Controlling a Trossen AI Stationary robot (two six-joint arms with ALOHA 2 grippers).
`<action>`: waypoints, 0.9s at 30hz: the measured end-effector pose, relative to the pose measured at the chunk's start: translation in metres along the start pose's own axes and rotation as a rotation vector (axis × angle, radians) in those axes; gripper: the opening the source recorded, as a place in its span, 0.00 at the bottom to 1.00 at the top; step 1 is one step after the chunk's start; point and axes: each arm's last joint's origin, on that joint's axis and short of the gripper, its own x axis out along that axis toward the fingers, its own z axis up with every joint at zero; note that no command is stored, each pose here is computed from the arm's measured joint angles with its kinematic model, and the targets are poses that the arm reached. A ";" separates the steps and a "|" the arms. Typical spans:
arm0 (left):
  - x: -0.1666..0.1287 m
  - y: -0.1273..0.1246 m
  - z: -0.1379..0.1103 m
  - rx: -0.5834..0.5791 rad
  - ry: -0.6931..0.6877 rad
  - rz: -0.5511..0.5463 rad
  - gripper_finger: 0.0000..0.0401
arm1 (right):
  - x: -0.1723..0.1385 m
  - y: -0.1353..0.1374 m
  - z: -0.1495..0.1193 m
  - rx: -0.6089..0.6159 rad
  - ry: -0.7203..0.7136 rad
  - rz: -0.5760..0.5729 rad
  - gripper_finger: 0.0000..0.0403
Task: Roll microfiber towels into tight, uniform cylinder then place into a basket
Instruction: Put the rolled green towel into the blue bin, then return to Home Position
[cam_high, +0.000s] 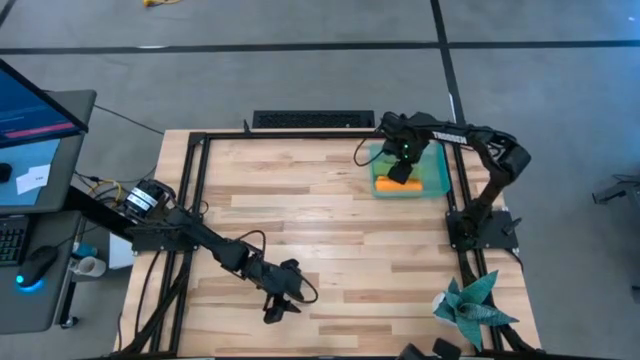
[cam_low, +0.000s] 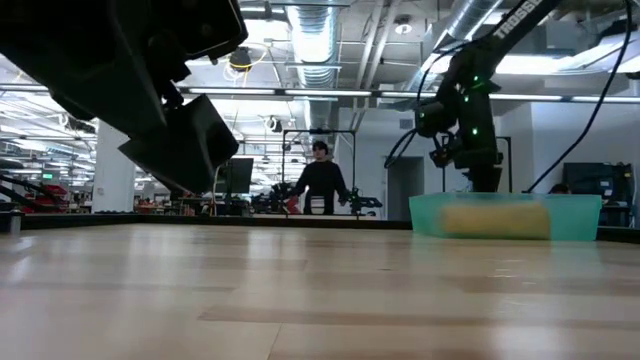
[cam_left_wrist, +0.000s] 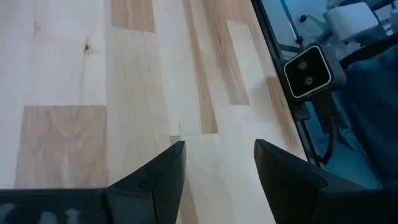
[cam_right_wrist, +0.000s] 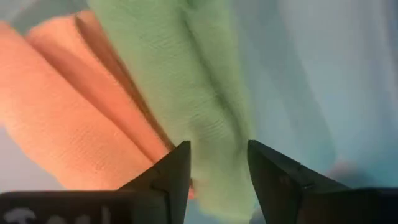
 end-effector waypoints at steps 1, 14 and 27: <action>0.000 0.000 0.000 0.000 -0.003 -0.001 0.46 | -0.004 0.000 -0.001 -0.003 -0.016 -0.005 0.45; -0.009 -0.003 0.011 0.033 -0.103 0.041 0.46 | -0.078 0.014 -0.037 0.028 -0.340 -0.038 0.39; -0.125 -0.003 0.059 0.341 -0.329 0.365 0.46 | -0.153 0.133 -0.092 -0.226 -0.820 0.166 0.30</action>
